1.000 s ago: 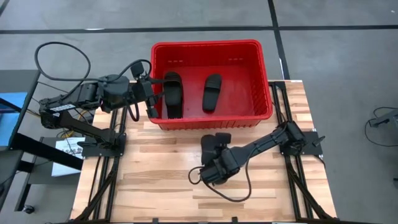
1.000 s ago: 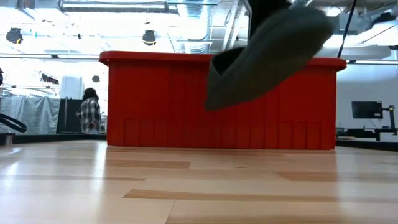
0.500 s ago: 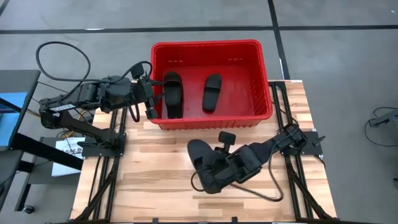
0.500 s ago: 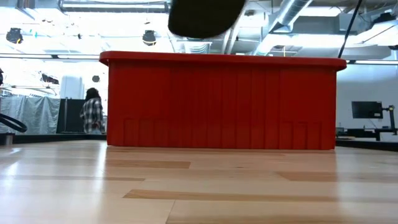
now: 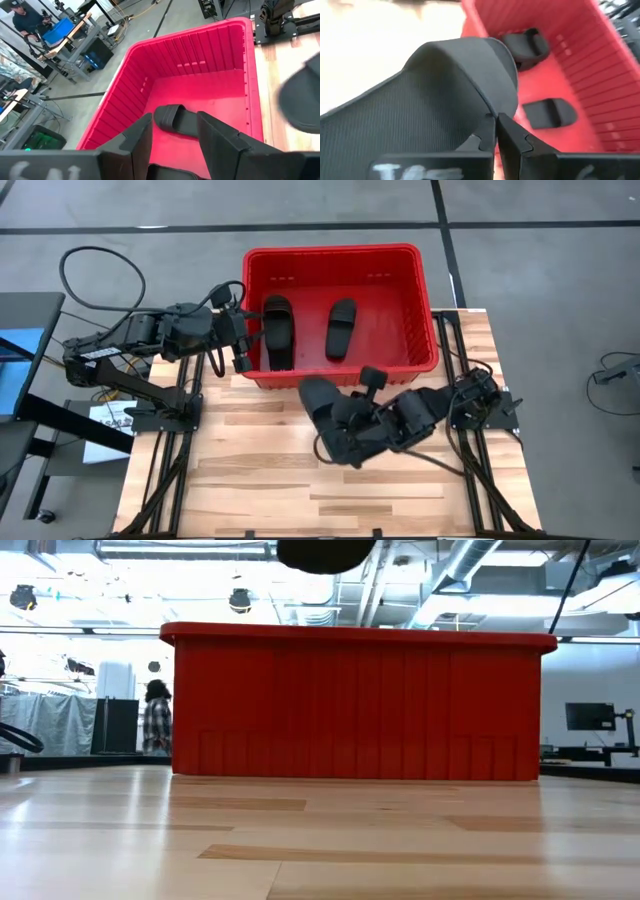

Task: Pick and place slides into bin
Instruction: Put the black slide into the red bin

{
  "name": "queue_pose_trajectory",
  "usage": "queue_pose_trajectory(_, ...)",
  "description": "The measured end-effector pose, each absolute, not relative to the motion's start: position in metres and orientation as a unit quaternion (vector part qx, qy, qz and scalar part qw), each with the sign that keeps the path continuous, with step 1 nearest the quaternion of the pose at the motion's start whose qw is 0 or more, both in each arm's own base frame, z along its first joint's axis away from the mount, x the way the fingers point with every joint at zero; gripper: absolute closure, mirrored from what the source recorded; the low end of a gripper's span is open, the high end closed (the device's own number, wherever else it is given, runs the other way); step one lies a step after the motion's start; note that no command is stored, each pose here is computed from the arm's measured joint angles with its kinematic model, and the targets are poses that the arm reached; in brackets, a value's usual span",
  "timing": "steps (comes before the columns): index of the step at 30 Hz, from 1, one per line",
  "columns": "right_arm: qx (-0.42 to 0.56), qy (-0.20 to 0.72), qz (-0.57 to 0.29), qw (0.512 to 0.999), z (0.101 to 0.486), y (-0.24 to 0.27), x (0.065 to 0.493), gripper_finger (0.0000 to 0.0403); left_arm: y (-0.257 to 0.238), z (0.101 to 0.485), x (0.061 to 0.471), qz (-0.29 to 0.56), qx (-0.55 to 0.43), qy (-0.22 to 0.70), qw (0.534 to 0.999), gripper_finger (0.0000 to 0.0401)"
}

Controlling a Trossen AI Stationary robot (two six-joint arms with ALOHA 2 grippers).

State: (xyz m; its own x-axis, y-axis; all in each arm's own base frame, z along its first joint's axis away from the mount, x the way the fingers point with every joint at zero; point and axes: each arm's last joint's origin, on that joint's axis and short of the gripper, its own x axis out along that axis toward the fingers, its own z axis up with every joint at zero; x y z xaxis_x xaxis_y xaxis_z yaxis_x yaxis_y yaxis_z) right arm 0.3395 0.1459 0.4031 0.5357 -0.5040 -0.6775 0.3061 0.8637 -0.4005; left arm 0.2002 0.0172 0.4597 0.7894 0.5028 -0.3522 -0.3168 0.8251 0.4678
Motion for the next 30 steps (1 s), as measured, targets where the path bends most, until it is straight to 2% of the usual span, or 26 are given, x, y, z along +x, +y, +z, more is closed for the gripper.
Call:
queue_pose_trajectory(14, -0.196, 0.450, -0.295, 0.820, 0.405, 0.073, 0.362, 0.0403, 0.017, 0.460, 0.200, 0.221, 0.196, 0.237, 0.926, 0.0256)
queue_pose_trajectory(30, -0.222, 0.490, -0.339, 0.772, 0.407, -0.015, 0.374, 0.0403, 0.017, 0.459, 0.200, 0.220, 0.197, 0.240, 0.925, 0.0256)
